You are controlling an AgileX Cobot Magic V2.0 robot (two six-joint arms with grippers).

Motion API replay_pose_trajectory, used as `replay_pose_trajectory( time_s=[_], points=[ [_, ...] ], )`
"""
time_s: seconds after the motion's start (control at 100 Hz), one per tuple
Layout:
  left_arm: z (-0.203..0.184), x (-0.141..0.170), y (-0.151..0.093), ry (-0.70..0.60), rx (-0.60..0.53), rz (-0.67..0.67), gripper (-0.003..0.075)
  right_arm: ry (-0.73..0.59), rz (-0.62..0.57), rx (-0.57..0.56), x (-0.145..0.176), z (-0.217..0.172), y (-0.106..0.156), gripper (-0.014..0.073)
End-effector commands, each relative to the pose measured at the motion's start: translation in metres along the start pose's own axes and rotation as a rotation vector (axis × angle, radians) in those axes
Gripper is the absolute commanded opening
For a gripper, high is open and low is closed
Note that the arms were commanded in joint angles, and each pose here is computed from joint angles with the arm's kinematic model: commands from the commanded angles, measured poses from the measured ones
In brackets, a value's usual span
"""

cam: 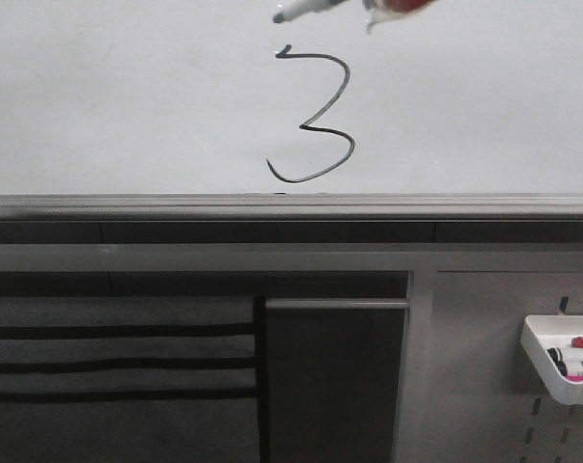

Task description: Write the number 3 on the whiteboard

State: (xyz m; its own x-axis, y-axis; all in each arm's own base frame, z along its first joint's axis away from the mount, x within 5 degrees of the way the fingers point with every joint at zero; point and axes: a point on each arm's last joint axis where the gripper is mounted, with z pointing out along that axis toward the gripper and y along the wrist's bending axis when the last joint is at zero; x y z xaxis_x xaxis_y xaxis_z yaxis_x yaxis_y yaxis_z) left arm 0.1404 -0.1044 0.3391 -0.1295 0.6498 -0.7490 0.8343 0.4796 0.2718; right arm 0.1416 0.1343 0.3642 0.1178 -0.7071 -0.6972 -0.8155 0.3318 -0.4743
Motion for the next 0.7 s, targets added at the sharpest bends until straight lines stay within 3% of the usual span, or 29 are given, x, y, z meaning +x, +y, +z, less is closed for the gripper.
replay_pose_trajectory(
  time_s=[0.0,0.23,0.5,0.69],
  points=[
    [-0.004,-0.030,0.000,-0.129,-0.006,0.117,0.0389,-0.108,-0.068,0.073,-0.016,-0.007,-0.006,-0.0048],
    [0.026,-0.070,-0.018,-0.196,0.091,0.324,0.0389,-0.091,-0.084,0.038,-0.018,0.006,-0.003,-0.0048],
    [0.069,-0.087,-0.025,-0.143,0.151,0.390,0.0389,-0.082,-0.083,0.029,-0.017,0.009,-0.002,-0.0048],
    [0.078,-0.099,-0.022,-0.150,0.152,0.389,0.0379,-0.077,-0.084,0.024,-0.017,0.009,-0.002,-0.0048]
  ],
)
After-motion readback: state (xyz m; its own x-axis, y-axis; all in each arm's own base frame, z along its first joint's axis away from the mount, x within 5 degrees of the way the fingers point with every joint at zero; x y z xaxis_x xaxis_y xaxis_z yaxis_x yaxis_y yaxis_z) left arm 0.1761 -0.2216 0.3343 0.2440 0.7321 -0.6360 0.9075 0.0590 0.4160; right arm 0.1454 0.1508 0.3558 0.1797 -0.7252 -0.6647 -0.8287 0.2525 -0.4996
